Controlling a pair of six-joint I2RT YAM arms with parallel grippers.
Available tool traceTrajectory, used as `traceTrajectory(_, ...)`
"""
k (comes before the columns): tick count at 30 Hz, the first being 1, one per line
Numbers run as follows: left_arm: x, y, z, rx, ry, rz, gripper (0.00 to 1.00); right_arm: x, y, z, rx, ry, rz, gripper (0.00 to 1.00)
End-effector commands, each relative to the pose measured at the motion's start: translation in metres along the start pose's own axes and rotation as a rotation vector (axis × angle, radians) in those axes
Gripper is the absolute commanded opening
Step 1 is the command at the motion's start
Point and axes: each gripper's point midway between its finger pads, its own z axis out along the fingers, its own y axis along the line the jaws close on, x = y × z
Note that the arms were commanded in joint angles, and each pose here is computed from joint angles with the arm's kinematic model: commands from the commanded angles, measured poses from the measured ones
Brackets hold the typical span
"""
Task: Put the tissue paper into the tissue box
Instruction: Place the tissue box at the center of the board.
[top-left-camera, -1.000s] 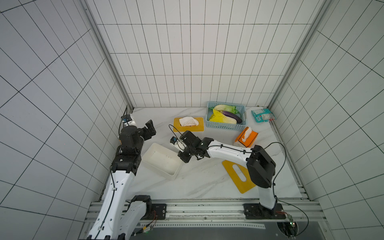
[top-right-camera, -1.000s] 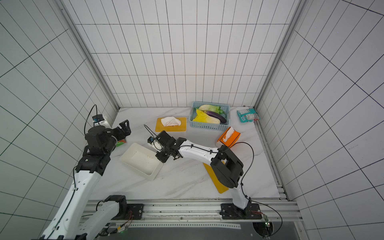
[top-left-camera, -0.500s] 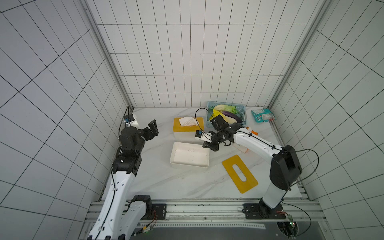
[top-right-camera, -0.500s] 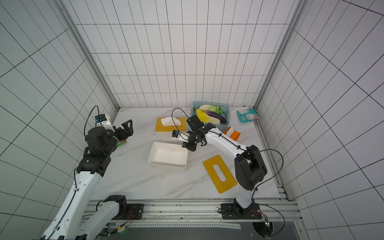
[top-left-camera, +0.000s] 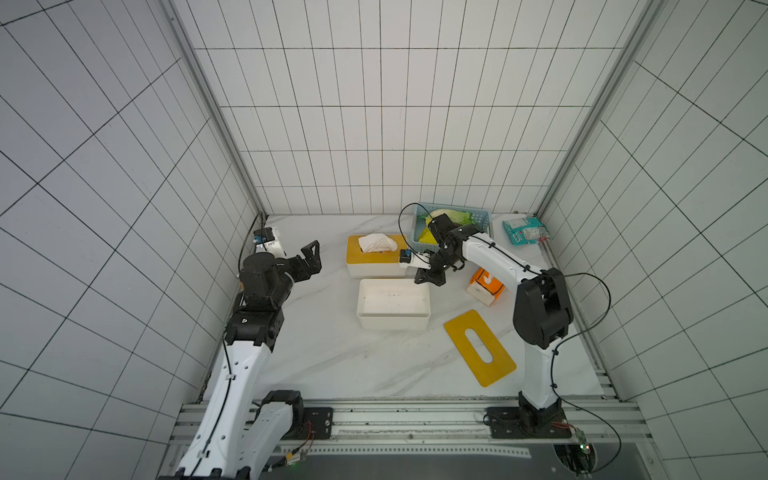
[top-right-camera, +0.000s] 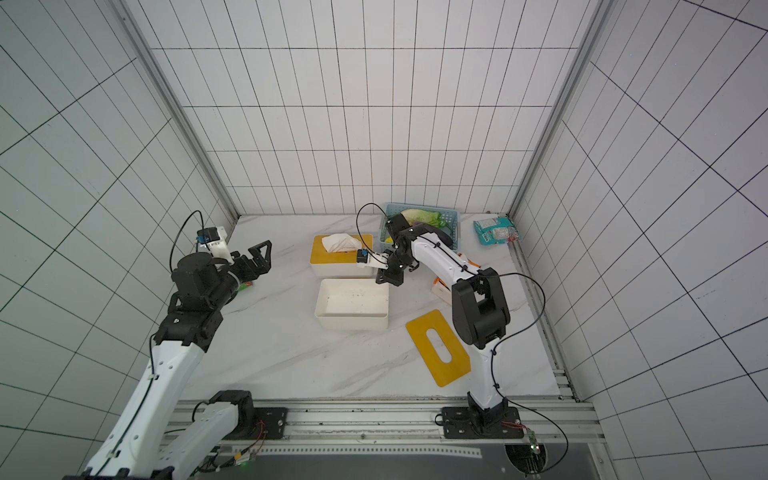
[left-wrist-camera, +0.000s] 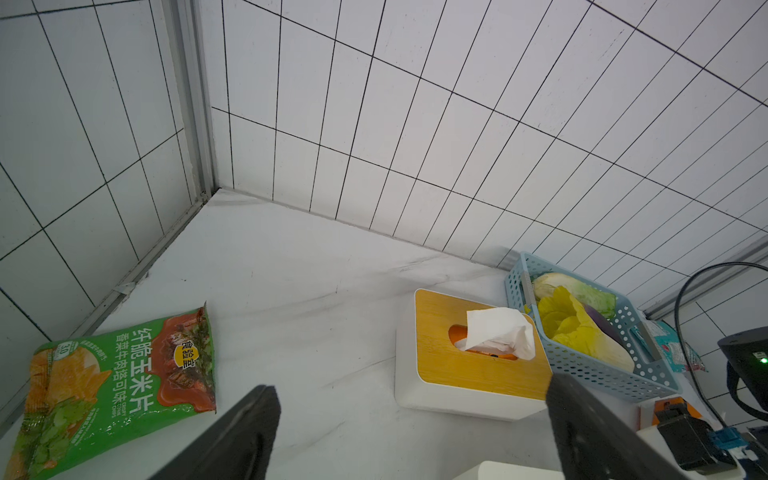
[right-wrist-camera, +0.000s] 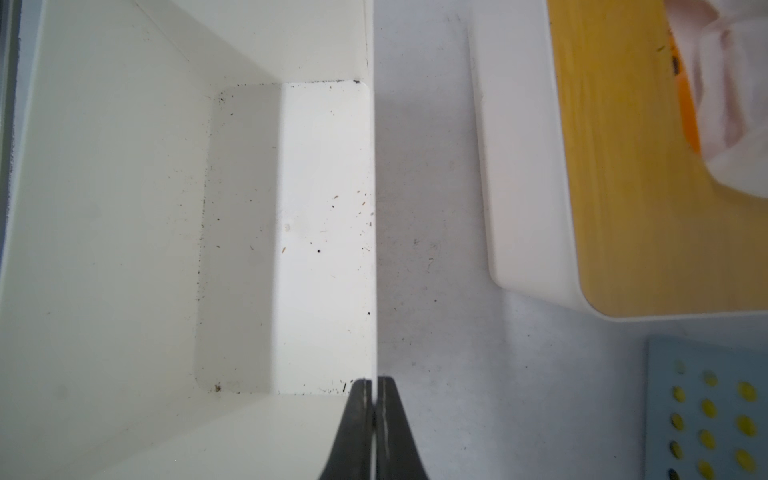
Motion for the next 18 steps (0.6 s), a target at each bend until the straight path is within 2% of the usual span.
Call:
traceTrajectory(1, -0.004, -0.003, 0.001, 0.019, -0.014, 0.009, 0.98, -0.006, 0.001, -0.004, -0.037, -0.037, -0.016, 0.01)
traceTrajectory(12, -0.001, -0.005, 0.004, 0.029, -0.001, 0.008, 0.98, -0.011, -0.019, -0.005, 0.016, -0.035, 0.097, 0.28)
traceTrajectory(16, 0.001, -0.007, 0.004, 0.038, 0.007, 0.008, 0.98, -0.025, -0.027, -0.035, 0.109, -0.087, 0.177, 0.43)
traceTrajectory(18, 0.003, -0.010, 0.006, 0.045, 0.017, 0.013, 0.98, -0.031, -0.034, -0.056, 0.206, -0.121, 0.240, 0.50)
